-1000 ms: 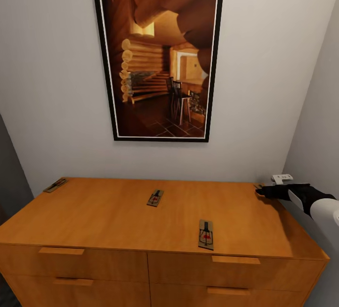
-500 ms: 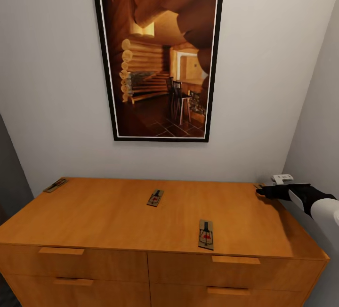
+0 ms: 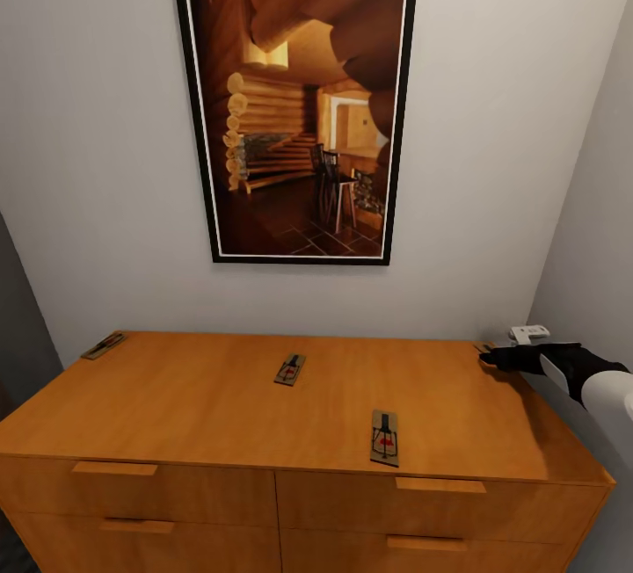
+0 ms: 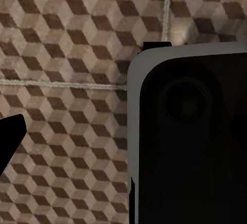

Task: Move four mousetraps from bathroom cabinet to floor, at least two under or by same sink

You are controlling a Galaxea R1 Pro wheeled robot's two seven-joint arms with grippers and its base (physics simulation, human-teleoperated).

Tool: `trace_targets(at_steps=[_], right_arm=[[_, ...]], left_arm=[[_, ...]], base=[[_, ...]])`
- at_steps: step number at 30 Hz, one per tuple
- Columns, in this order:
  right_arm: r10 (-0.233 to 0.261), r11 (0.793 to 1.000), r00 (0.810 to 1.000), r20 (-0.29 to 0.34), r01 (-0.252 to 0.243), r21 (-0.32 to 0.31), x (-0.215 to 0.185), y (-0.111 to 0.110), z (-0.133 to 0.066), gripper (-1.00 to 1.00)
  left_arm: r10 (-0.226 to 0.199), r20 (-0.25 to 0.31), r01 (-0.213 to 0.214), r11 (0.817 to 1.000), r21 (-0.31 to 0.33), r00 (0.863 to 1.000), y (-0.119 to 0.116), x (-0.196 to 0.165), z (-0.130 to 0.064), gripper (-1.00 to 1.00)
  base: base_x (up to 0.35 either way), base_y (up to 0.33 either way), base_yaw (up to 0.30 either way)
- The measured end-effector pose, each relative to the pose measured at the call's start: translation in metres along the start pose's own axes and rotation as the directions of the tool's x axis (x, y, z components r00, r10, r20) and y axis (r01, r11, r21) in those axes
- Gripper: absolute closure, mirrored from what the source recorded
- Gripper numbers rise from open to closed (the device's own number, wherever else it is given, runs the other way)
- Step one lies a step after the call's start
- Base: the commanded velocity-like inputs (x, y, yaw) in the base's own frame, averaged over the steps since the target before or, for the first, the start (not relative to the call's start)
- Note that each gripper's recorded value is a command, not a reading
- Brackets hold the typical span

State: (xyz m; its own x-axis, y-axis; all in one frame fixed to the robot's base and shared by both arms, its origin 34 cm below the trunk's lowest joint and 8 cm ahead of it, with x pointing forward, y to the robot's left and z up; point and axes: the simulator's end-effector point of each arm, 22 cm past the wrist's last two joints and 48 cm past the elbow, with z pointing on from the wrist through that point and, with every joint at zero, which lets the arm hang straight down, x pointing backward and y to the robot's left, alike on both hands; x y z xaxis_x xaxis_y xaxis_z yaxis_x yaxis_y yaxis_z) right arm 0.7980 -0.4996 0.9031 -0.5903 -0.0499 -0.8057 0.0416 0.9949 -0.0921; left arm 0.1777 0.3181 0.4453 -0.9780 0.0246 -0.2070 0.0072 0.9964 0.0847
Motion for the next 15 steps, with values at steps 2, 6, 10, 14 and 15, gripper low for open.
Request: trace_targets(at_steps=[2, 6, 10, 14, 15], right_arm=[[0.0, 1.0, 1.0, 0.0, 0.0, 0.0, 0.0, 0.0, 0.0, -1.0], [0.0, 1.0, 1.0, -0.001, 0.0, 0.001, 0.0004, -0.0002, 0.0, -1.0], [-0.001, 1.0, 1.0, -0.001, 0.001, 0.001, 0.0004, -0.0003, 0.0, -1.0], [-0.001, 1.0, 1.0, -0.001, 0.001, 0.002, 0.0005, -0.0005, 0.0, -1.0], [-0.001, 1.0, 1.0, -0.001, 0.001, 0.002, 0.0005, -0.0005, 0.0, -1.0]], left_arm=[[-0.001, 0.0, 0.001, 1.0, 0.0, 1.0, -0.0001, 0.0001, 0.0, -1.0], [-0.001, -0.001, 0.001, 1.0, 0.0, 1.0, 0.0, 0.0003, 0.0, -1.0], [-0.001, -0.001, 0.001, 1.0, 0.0, 1.0, -0.0003, 0.0003, 0.0, -1.0], [-0.001, -0.001, 0.001, 1.0, 0.0, 1.0, -0.0004, 0.0004, 0.0, -1.0], [-0.001, -0.001, 0.001, 1.0, 0.0, 1.0, -0.0004, 0.0004, 0.0, -1.0]], base=[[0.0, 0.0, 0.0], [0.0, 0.0, 0.0], [0.0, 0.0, 0.0], [0.0, 0.0, 0.0], [0.0, 0.0, 0.0]])
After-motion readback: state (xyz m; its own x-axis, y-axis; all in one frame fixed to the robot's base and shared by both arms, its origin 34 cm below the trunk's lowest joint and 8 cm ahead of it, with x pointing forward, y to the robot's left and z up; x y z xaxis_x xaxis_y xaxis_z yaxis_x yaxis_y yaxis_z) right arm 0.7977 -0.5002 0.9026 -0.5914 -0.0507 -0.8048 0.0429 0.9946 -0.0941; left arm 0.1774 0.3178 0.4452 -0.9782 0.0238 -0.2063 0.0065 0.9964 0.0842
